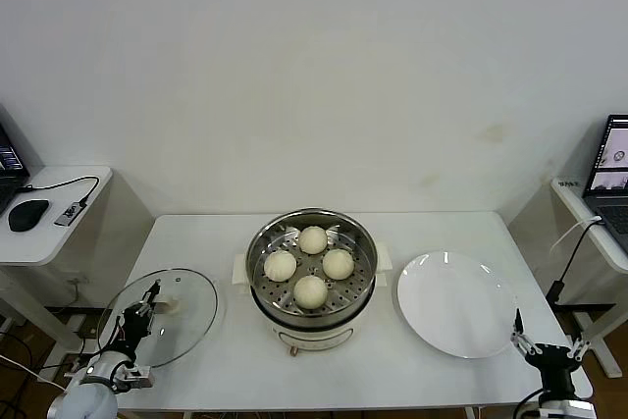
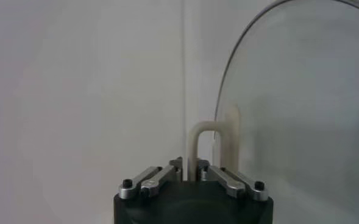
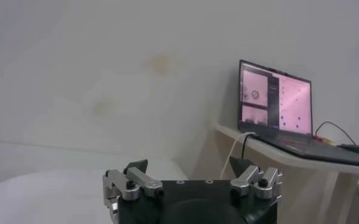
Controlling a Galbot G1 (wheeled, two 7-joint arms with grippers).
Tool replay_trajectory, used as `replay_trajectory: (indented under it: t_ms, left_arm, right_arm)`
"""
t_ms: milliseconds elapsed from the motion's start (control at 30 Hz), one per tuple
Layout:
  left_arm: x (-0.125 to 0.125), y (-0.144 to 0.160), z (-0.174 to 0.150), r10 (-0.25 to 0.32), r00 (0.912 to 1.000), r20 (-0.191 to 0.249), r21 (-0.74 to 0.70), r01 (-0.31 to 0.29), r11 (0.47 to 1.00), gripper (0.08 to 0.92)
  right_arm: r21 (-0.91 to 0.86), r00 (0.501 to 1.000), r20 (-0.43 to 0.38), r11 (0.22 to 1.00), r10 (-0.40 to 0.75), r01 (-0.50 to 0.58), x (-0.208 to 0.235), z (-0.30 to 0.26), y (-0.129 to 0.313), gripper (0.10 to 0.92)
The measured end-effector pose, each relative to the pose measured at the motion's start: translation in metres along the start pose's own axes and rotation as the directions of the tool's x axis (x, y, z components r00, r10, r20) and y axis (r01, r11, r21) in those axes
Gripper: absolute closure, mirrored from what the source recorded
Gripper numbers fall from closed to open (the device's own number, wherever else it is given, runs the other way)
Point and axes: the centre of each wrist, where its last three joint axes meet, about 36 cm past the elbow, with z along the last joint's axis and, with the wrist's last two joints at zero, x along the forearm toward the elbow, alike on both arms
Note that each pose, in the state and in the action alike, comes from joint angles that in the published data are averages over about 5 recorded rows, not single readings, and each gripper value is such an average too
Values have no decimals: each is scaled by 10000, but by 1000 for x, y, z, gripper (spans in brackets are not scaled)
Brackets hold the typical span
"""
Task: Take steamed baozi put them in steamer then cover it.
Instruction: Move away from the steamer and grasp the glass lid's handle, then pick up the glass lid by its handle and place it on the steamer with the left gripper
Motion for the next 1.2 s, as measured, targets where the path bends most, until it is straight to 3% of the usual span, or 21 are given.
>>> replay_trajectory:
  t_ms: [233, 433, 633, 867, 1200]
  left_arm:
    - [24, 36, -14, -626, 9958, -665, 62, 631, 9980, 862]
    - [42, 83, -30, -1158, 9845, -1315, -98, 1155, 9933, 862]
    - [48, 130, -53, -1657, 9734, -1583, -3, 1678, 9858, 862]
    - [43, 167, -98, -1923, 9745, -1154, 461, 1987, 9790, 862]
    - [8, 177, -174, -1675, 9856, -241, 937, 1691, 9811, 862]
  right_arm:
    - [222, 9996, 115, 9994, -252, 250, 1, -3, 2, 200]
    - [309, 9986, 238, 9984, -478, 470, 2, -7, 6, 200]
    - [406, 9968, 370, 9968, -706, 690, 3, -9, 13, 200]
    - [723, 9939, 498, 9928, -989, 952, 5, -9, 21, 200]
    - [1046, 9913, 557, 9881, -1188, 1126, 5, -3, 42, 200]
